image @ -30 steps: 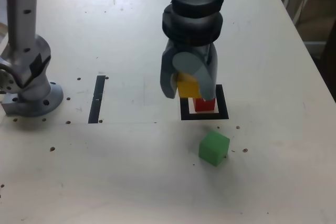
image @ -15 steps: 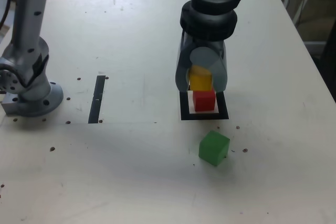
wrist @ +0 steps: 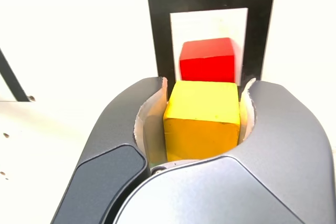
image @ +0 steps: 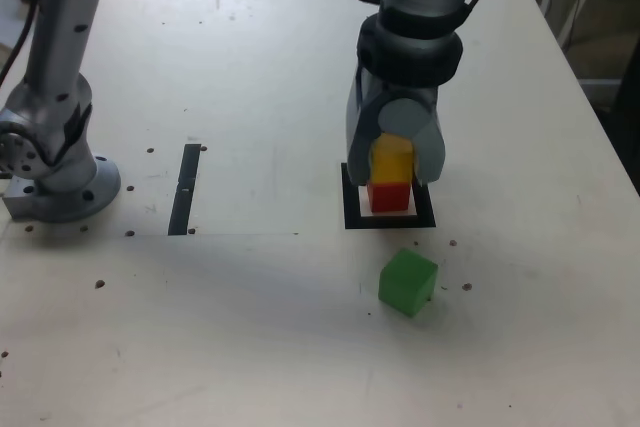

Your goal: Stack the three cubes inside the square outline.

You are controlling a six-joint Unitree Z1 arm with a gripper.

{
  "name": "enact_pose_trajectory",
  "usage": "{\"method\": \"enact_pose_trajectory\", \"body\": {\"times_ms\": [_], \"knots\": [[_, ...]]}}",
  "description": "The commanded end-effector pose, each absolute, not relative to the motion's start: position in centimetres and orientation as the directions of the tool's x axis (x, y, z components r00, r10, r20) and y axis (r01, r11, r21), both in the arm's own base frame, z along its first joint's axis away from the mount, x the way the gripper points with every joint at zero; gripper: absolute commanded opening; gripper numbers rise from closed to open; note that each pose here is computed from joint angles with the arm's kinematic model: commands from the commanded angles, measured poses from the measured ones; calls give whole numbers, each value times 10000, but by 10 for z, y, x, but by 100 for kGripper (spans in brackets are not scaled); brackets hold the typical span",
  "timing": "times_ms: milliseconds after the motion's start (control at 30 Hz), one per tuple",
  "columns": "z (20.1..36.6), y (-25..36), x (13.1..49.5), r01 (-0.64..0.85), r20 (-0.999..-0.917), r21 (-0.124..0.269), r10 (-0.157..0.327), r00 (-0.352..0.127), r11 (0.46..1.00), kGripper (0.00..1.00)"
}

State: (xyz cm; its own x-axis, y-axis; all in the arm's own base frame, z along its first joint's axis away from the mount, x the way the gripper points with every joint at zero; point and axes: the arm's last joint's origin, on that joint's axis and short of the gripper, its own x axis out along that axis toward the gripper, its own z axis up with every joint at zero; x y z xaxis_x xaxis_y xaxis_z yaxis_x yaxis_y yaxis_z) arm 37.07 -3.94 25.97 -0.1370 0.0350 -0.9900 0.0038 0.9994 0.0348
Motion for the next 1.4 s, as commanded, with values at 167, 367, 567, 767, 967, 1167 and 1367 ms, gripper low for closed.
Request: {"method": "enact_pose_trajectory", "body": {"times_ms": [167, 367, 567, 767, 967, 1167, 1367], "knots": [[254, -37, 374, -103, -9889, 383, 365, -1439, 9992, 40], [250, -35, 375, -141, -9870, 496, 468, -1539, 9987, 43], [248, -34, 376, -142, -9865, 542, 513, -1553, 9984, 44], [248, -33, 376, -94, -9865, 455, 435, -1578, 9989, 69], [248, -32, 373, -22, -9829, 454, 443, -1790, 9990, 96], [252, -31, 370, -5, -9815, 526, 517, -1843, 9986, 99], [270, -36, 364, 314, -9848, 705, 746, -1568, 9970, 99]]}}
